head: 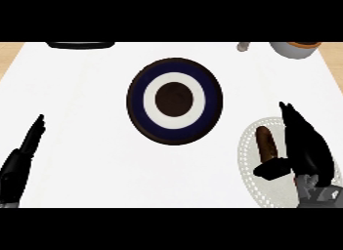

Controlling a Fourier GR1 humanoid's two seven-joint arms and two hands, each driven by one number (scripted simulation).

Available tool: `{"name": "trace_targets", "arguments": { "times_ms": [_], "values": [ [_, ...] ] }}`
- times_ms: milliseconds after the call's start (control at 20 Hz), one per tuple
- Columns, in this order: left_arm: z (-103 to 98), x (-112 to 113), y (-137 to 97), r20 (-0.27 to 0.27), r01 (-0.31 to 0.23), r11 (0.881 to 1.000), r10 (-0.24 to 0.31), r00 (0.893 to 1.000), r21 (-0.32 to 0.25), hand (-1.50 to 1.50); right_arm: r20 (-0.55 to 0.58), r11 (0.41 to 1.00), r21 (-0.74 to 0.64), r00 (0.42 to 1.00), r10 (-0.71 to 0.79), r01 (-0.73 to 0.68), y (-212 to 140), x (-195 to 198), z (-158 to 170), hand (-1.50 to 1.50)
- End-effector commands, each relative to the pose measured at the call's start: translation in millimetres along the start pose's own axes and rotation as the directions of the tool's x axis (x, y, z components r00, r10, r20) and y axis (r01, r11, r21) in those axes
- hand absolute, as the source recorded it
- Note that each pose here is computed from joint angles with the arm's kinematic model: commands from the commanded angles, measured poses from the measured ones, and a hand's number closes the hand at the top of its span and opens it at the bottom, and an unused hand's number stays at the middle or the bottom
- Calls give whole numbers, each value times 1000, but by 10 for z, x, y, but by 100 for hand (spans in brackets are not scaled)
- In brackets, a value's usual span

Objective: Pick the sweet potato from the placemat and place it in the plate

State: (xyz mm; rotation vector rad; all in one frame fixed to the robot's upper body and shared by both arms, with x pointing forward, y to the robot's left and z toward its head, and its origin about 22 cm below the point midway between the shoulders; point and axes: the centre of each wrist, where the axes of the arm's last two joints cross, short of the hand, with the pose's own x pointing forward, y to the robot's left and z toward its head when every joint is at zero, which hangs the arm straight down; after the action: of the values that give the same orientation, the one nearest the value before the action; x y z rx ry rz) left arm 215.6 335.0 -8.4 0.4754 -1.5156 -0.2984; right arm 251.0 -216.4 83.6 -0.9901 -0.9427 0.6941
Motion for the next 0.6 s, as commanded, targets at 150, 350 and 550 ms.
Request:
{"name": "trace_targets", "arguments": {
  "times_ms": [150,350,550],
  "values": [
    [53,36,53,0,-4,1000,4,1000,-1,0,-29,990,109,996,88,-84,170,-219,-251,-150],
    [-17,38,66,4,-19,1000,19,1000,-6,0,-38,988,143,997,70,-64,172,-203,-378,-150],
    [37,61,6,-3,-2,1000,2,1000,6,0,-24,978,198,997,78,-72,293,-96,-457,-150]
  ]
}}
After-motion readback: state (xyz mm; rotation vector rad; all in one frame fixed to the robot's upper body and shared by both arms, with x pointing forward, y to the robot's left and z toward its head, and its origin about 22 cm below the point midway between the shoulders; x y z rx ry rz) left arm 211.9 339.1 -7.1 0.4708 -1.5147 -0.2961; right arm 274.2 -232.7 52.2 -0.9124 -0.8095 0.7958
